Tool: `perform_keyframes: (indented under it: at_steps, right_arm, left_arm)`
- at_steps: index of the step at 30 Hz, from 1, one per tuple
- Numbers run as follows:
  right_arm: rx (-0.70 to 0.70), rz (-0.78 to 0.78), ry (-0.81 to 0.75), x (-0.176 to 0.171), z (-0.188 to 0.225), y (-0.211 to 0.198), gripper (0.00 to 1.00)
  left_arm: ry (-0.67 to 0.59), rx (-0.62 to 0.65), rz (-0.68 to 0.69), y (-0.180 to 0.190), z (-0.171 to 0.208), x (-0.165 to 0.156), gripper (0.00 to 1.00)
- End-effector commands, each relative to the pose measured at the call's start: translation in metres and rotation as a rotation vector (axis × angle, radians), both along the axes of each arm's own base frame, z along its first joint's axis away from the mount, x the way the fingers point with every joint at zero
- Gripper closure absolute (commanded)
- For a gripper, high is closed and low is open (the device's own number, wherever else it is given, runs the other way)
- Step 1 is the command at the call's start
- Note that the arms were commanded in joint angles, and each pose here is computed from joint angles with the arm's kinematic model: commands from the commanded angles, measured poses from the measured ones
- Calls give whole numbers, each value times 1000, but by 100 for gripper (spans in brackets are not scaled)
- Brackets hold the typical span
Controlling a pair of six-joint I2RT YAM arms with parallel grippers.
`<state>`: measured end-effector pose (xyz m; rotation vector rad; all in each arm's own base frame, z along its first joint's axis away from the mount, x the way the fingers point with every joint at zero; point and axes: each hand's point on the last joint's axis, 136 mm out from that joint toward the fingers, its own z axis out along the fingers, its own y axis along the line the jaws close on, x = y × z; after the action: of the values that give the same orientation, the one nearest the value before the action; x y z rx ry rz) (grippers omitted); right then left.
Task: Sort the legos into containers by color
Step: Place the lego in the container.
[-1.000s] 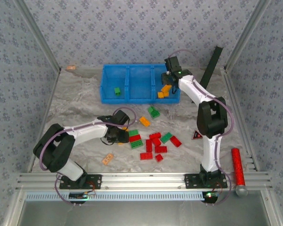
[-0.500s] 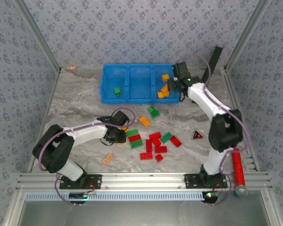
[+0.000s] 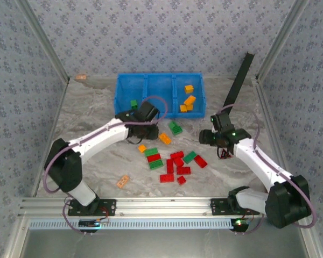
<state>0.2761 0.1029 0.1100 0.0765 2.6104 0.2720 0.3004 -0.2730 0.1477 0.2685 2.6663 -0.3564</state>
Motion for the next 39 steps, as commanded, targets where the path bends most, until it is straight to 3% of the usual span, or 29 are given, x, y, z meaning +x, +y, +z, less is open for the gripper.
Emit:
perform_keyframes:
  at_steps: [1, 7, 19, 27, 39]
  right_arm:
    - [94, 52, 29, -15, -16, 23, 35]
    - [24, 124, 22, -30, -30, 34, 33]
    - [-53, 38, 71, -52, -53, 18, 31]
    - [-65, 39, 99, -56, -67, 16, 31]
    - [-52, 21, 172, -67, -82, 18, 30]
  left_arm:
    - [-64, 9, -85, -30, 23, 30, 69]
    - [-172, -47, -179, -104, 58, 85, 70]
    - [-245, -33, -170, -167, 26, 142, 70]
    - [-301, -79, -133, -187, 25, 162, 67]
    - [-259, -100, -72, -187, -2, 173, 61]
